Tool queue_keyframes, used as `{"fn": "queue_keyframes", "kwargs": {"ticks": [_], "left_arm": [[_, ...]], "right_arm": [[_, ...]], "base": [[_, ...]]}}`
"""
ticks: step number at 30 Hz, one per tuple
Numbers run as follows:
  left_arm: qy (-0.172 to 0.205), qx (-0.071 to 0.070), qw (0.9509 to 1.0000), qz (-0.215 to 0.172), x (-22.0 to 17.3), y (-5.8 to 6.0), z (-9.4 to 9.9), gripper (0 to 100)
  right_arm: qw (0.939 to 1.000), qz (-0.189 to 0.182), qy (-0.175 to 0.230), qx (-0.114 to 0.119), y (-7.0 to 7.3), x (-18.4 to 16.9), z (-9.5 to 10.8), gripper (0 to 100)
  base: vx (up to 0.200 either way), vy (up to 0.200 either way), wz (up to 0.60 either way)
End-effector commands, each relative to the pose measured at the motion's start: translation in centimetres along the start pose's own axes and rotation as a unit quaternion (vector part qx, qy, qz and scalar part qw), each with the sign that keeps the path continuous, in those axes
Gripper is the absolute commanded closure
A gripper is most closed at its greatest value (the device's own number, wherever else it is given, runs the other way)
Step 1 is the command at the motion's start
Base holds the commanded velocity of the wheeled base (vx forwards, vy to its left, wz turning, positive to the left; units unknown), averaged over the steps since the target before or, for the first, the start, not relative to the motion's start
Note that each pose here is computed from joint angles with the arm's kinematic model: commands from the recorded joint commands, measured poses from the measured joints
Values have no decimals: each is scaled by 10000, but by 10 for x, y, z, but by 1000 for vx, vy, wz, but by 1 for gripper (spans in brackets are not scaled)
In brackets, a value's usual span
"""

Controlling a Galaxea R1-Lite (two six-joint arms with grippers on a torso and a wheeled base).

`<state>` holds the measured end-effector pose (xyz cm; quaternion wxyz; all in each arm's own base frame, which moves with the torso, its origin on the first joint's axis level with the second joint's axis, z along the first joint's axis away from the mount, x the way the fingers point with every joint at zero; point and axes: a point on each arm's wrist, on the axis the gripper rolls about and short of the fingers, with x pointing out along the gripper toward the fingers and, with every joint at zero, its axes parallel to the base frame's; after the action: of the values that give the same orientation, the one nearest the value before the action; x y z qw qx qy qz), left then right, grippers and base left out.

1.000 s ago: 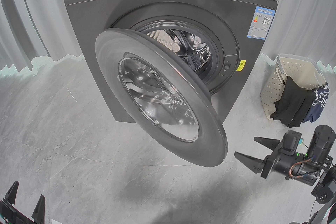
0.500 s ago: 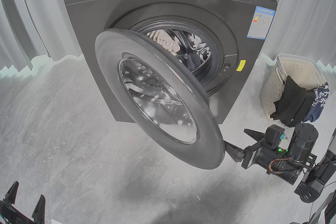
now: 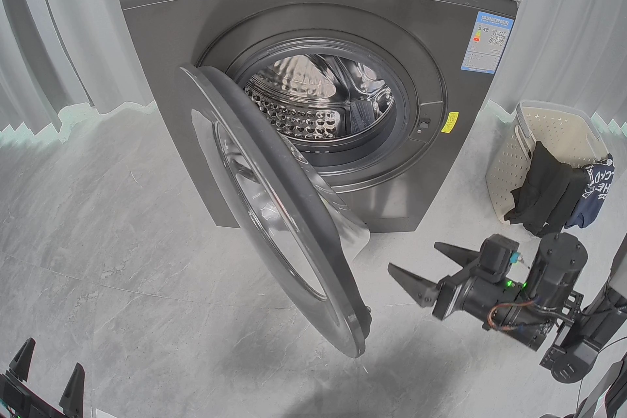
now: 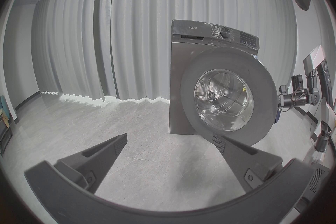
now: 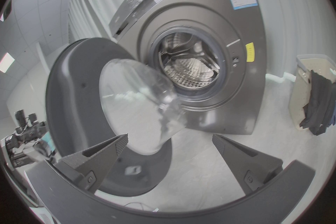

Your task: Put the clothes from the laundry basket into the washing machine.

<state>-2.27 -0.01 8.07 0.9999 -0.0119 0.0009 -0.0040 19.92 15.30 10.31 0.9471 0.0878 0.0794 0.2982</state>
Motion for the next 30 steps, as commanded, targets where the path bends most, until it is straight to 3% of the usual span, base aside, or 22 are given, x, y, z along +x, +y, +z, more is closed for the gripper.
{"fn": "queue_keyframes", "kwargs": {"ticks": [1,5,13,20,22,23,25,30], "left_arm": [[-9,4,10000,10,0,0,-5,0],[-9,-4,10000,10,0,0,-5,0],[-9,-4,10000,10,0,0,-5,0],[-9,-4,10000,2,0,0,-5,0],[-9,-4,10000,2,0,0,-5,0],[-8,-4,10000,-6,0,0,-5,0],[-9,-4,10000,2,0,0,-5,0],[-8,-4,10000,-6,0,0,-5,0]], "right_arm": [[9978,-559,-366,36,-22,18,16,0],[9954,-940,-189,58,-44,55,14,0],[9959,-907,23,43,-46,86,12,0],[9983,-526,238,-9,-20,92,1,0],[9983,-526,238,-9,-20,92,1,0],[9985,-372,389,-35,-10,87,-8,0],[9984,-264,498,-47,-3,83,-13,0],[9980,-51,623,-51,6,77,-18,0]], "base": [[0,0,0],[0,0,0],[0,0,0],[0,0,0],[0,0,0],[0,0,0],[0,0,0],[0,0,0]]}}
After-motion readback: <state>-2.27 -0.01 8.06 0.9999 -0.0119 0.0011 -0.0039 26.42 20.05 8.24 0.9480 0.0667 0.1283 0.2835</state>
